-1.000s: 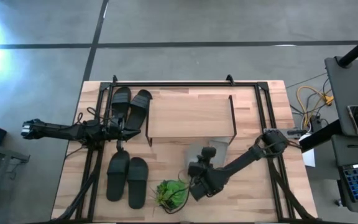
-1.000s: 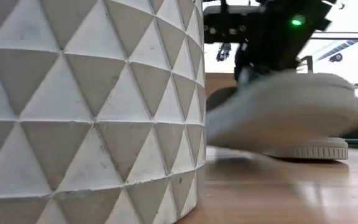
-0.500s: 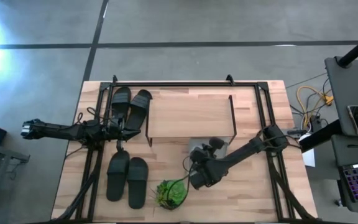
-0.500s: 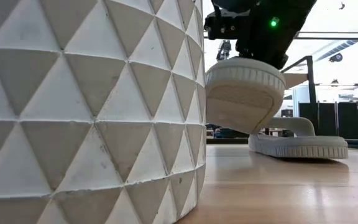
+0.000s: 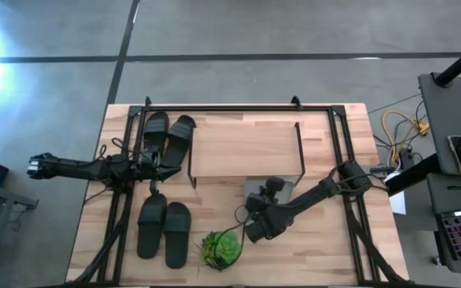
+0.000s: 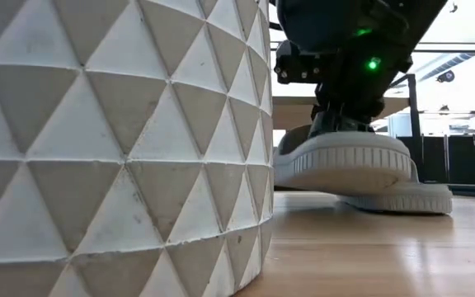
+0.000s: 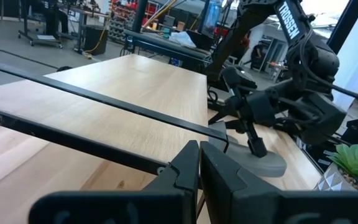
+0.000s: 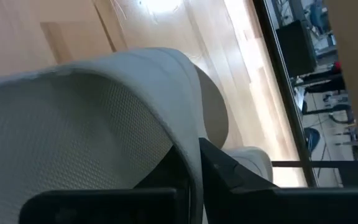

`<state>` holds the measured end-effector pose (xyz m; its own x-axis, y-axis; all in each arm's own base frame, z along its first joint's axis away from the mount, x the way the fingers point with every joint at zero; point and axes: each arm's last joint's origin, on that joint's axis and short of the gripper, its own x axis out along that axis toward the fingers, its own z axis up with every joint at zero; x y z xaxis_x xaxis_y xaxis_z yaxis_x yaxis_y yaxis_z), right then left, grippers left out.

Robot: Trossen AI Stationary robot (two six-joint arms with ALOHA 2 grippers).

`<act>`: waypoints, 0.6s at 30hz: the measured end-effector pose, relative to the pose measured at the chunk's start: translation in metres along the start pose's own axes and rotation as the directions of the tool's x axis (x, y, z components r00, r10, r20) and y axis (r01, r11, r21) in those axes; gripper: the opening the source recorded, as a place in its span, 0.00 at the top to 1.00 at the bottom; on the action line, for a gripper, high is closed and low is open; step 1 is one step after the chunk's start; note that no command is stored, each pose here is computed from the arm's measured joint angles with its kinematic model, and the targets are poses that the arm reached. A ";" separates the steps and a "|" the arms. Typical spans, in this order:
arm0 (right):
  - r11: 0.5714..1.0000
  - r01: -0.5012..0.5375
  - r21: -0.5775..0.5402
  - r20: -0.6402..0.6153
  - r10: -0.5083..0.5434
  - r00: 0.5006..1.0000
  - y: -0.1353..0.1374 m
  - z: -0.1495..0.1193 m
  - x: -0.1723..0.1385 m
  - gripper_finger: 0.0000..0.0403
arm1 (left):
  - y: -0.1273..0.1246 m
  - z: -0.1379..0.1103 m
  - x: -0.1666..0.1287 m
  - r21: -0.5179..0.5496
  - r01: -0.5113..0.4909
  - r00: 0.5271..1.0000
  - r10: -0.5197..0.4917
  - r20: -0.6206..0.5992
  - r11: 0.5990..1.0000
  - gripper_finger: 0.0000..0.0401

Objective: Pick and place slides into the shelf
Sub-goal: Put the gray slide under the shelf

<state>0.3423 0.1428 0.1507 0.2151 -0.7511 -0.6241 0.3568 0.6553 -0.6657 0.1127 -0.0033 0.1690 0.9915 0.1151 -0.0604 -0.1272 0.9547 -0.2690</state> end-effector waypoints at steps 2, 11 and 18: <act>1.000 -0.009 0.013 0.014 0.009 1.000 0.000 0.004 -0.004 0.97 | 0.000 0.000 0.000 0.000 0.000 1.000 0.000 0.000 1.000 1.00; 0.999 0.034 0.016 0.072 -0.035 0.997 -0.007 0.015 -0.004 0.97 | 0.000 0.000 0.000 0.000 0.000 1.000 0.000 0.000 1.000 1.00; 0.998 -0.056 0.036 -0.079 0.059 0.995 -0.004 0.010 0.011 0.97 | 0.000 0.000 0.000 0.000 -0.001 1.000 0.001 0.000 1.000 1.00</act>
<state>0.3519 0.1311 0.1506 0.1636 -0.7025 -0.6926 0.3762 0.6935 -0.6145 0.1127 -0.0032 0.1690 0.9914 0.1159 -0.0604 -0.1279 0.9547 -0.2686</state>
